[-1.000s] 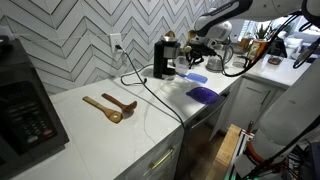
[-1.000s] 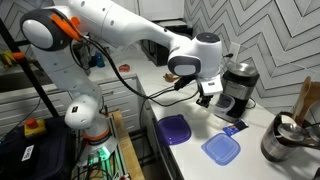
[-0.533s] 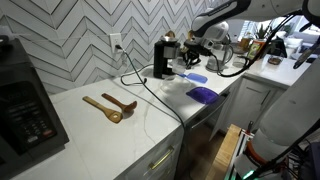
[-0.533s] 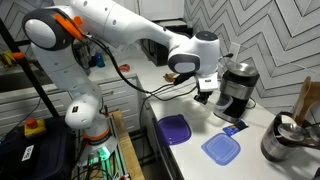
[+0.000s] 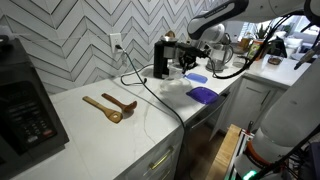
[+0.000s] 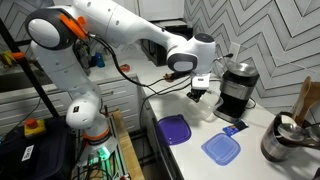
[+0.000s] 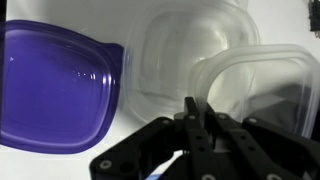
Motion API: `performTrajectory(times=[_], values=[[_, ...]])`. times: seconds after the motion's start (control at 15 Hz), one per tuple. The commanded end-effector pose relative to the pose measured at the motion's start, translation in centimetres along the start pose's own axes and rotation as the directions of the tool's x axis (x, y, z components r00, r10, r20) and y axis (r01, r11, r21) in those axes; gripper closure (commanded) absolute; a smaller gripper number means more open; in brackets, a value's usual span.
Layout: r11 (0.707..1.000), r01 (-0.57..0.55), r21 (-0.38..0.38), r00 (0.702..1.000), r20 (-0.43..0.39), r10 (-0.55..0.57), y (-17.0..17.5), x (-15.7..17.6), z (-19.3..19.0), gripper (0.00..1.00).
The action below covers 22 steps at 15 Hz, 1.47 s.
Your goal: Remove the lid from the clear bowl on the right then stack the two clear bowls together.
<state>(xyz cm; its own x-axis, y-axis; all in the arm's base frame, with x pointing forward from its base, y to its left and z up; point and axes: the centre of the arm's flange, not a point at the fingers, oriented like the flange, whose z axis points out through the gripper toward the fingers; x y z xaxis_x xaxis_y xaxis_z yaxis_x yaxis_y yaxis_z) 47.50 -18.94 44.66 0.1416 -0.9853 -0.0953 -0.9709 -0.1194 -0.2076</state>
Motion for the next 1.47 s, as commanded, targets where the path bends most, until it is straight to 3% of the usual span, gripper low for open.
performTrajectory(times=[0.0, 0.67, 1.2, 1.4], values=[[0.998, -0.045, -0.033, 0.999, -0.010, 0.045, 1.0, -1.9, 0.3, 0.98], [0.995, -0.065, -0.075, 0.998, -0.023, 0.063, 0.8, -5.9, 2.5, 0.98], [0.992, -0.094, -0.085, 0.991, -0.100, 0.085, 0.6, -8.0, 1.5, 0.98], [0.992, -0.105, -0.067, 0.991, -0.094, 0.099, 0.5, -8.8, 1.1, 0.98]])
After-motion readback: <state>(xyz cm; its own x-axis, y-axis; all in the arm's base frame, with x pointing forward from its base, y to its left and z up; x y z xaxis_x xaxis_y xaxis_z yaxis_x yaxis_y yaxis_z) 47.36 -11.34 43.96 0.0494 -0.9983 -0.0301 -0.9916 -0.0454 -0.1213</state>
